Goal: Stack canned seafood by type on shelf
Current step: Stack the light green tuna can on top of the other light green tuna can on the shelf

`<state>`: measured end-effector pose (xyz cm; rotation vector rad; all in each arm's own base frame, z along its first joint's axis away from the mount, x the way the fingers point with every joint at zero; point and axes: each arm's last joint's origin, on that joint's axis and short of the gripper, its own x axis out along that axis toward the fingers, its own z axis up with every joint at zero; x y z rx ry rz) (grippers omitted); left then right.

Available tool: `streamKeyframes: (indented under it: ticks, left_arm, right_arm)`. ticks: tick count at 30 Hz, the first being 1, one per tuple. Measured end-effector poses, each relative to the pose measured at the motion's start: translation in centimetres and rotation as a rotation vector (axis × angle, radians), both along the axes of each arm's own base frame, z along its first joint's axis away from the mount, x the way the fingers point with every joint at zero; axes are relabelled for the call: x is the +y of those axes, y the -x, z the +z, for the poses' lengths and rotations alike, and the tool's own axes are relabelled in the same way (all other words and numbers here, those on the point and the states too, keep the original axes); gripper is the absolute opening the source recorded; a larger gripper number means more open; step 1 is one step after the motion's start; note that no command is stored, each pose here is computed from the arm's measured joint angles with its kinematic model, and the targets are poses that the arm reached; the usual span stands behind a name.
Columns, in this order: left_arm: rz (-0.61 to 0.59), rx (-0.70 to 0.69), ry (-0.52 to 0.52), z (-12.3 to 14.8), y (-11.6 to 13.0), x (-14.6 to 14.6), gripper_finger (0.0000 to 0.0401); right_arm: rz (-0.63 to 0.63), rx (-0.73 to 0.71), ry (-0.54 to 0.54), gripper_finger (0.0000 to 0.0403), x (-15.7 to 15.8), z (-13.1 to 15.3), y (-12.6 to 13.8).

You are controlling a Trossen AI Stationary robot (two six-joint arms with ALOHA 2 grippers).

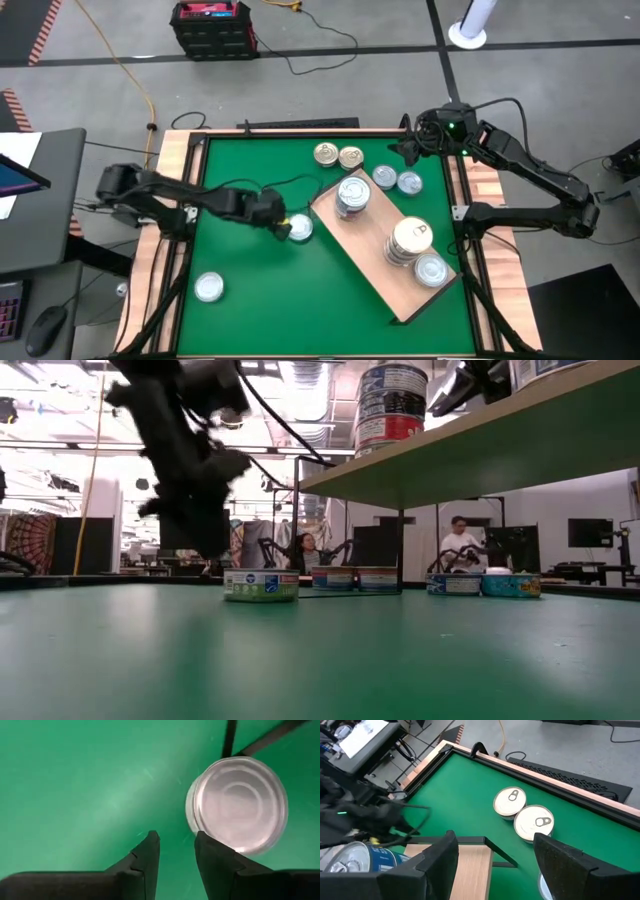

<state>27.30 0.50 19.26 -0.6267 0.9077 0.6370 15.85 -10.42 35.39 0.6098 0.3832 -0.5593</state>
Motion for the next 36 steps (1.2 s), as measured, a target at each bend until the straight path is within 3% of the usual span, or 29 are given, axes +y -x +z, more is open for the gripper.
streamKeyframes:
  ticks: [5,11,15,22,31,36]
  left_arm:
    - [-0.054,-0.061,0.154,-1.9,-2.0,3.0,0.0113]
    - [-0.076,-0.061,0.248,-2.8,-2.2,4.7,0.0112]
    - [-0.077,-0.038,0.253,-2.9,-2.0,4.8,0.0094]
    - [-0.088,0.052,0.247,-2.2,-0.4,5.1,0.0007]
    - [-0.064,0.261,0.166,-1.6,2.6,6.3,0.0001]
    - [-0.074,0.290,0.133,-1.7,2.9,7.1,0.0000]
  right_arm:
    - [0.000,-0.001,0.001,0.0281,0.0,0.0,0.0]
    - [-0.001,-0.001,-0.001,0.0281,0.0,0.0,0.0]
    - [-0.001,-0.001,-0.001,0.0281,0.0,0.0,0.0]
    - [-0.001,-0.004,0.002,0.0281,0.0,0.0,0.0]
    - [-0.003,-0.016,0.005,0.0281,0.0,0.1,-0.1]
    - [-0.003,-0.016,0.004,0.0281,0.0,0.1,-0.1]
